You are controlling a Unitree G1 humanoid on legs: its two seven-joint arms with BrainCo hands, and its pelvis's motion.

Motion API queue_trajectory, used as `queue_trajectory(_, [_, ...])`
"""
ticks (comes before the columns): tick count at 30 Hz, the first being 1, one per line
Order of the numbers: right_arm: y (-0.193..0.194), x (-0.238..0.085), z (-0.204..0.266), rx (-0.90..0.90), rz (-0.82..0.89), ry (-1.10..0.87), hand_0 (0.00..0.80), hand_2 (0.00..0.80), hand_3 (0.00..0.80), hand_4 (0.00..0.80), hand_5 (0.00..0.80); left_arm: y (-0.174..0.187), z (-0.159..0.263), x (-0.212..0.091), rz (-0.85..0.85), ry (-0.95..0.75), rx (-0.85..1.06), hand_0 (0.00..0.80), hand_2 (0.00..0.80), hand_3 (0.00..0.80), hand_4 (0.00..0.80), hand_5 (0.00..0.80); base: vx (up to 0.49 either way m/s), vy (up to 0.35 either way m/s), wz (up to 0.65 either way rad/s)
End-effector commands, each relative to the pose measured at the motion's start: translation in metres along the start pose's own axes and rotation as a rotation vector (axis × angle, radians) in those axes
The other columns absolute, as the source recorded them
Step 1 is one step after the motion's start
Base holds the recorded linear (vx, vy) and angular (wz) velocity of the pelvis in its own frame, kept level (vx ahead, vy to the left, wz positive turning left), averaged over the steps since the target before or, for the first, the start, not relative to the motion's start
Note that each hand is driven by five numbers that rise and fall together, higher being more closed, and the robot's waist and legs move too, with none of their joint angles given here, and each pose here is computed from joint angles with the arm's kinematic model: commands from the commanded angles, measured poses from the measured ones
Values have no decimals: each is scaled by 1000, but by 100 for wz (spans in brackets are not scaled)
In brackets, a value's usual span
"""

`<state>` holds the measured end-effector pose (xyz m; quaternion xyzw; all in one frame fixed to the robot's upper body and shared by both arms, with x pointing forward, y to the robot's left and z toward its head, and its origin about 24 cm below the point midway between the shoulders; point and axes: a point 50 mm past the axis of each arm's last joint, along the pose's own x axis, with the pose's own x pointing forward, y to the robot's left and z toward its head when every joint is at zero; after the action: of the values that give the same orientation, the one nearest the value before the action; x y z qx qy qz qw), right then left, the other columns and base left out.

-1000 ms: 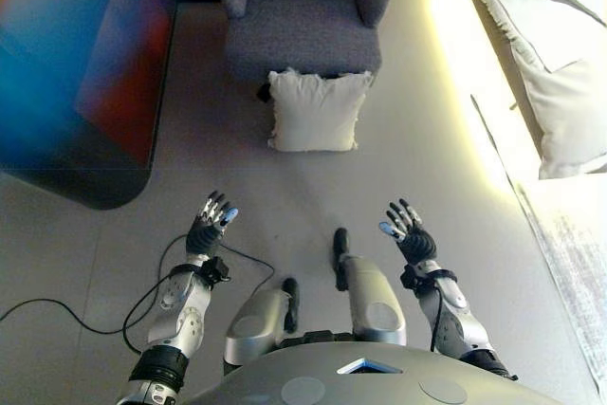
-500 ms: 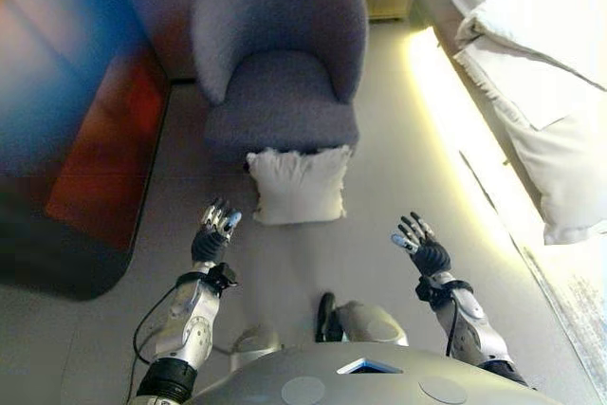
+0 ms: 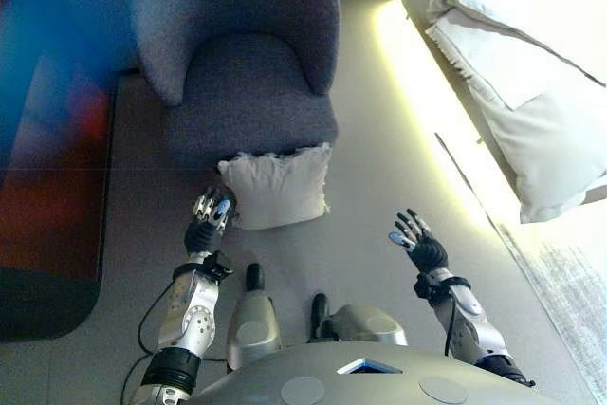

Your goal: Pick up the cushion and take it to the sofa

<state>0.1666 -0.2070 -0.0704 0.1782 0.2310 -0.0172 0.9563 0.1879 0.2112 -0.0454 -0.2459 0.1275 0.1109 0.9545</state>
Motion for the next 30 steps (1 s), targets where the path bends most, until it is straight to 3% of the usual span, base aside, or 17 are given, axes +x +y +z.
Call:
queue_trajectory(1, [1, -1, 18, -3, 51, -106, 0, 0, 0, 0, 0, 0, 23, 2, -25, -137, -34, 0, 0, 0, 0, 0, 330, 221, -13])
queue_trajectory(19, [34, 14, 22, 76, 49, -185, 0, 0, 0, 0, 0, 6, 40, 3, -84, -129, 96, 0, 0, 0, 0, 0, 268, 224, -2])
queue_trajectory(30, [41, 23, 30, 94, 103, -188, 0, 0, 0, 0, 0, 11, 49, 0, -112, -169, 114, 0, 0, 0, 0, 0, 193, -74, -13])
